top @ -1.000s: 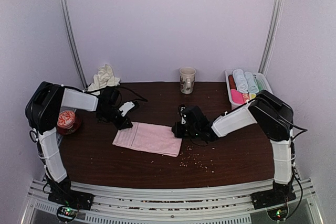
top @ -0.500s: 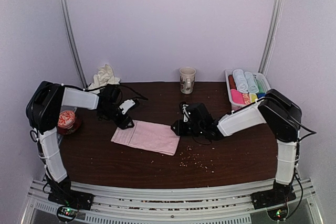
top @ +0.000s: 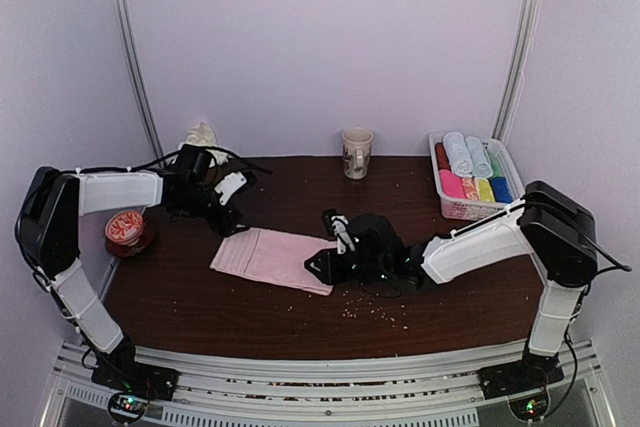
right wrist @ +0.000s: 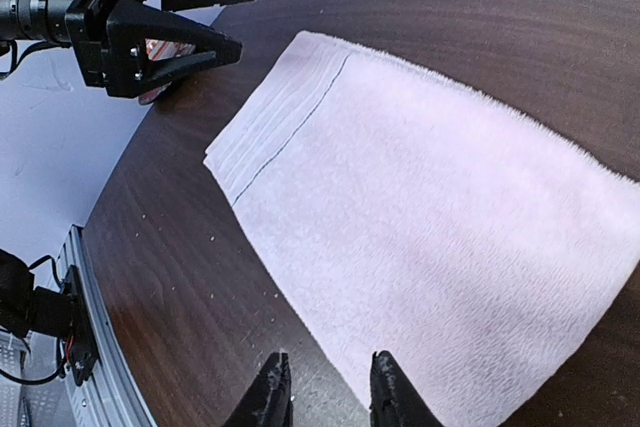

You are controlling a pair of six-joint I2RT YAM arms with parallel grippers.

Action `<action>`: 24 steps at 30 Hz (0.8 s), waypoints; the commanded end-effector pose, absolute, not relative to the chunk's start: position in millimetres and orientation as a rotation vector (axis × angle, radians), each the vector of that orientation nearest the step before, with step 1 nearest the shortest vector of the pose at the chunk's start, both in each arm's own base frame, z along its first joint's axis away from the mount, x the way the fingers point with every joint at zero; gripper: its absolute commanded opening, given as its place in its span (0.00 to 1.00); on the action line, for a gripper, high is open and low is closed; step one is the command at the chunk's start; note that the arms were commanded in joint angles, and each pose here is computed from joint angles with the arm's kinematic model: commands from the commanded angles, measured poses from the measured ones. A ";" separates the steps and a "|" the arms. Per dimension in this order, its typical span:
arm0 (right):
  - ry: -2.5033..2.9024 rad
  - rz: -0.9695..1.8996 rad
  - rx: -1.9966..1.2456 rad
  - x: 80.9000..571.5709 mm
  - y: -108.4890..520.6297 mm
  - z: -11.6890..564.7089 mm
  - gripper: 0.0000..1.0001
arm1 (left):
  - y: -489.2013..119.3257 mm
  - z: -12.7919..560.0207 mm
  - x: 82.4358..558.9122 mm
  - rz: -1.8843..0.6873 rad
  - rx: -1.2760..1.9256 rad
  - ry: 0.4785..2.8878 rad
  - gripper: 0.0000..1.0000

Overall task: Roll the towels
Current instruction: Adjust the towel at the center of the board.

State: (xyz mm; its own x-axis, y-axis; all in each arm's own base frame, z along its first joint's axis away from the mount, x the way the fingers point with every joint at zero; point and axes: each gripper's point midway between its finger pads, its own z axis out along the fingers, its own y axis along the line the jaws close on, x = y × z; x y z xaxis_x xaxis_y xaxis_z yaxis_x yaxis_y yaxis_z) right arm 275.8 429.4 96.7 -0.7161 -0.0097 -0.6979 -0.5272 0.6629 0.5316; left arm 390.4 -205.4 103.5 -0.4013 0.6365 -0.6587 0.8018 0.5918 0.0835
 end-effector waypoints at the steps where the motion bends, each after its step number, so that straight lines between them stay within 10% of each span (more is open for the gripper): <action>1: 2.192 1.069 -0.362 270.2 433.2 85.7 0.26 | -202.8 80.0 355.4 -0.412 1.232 2.192 0.51; 15: 2.335 1.003 -0.280 267.2 423.6 28.6 0.24 | -183.9 8.9 345.7 -0.340 1.245 2.358 0.39; 24: 2.295 1.025 -0.423 258.9 439.1 64.7 0.31 | -186.1 32.4 357.9 -0.308 1.228 2.312 0.50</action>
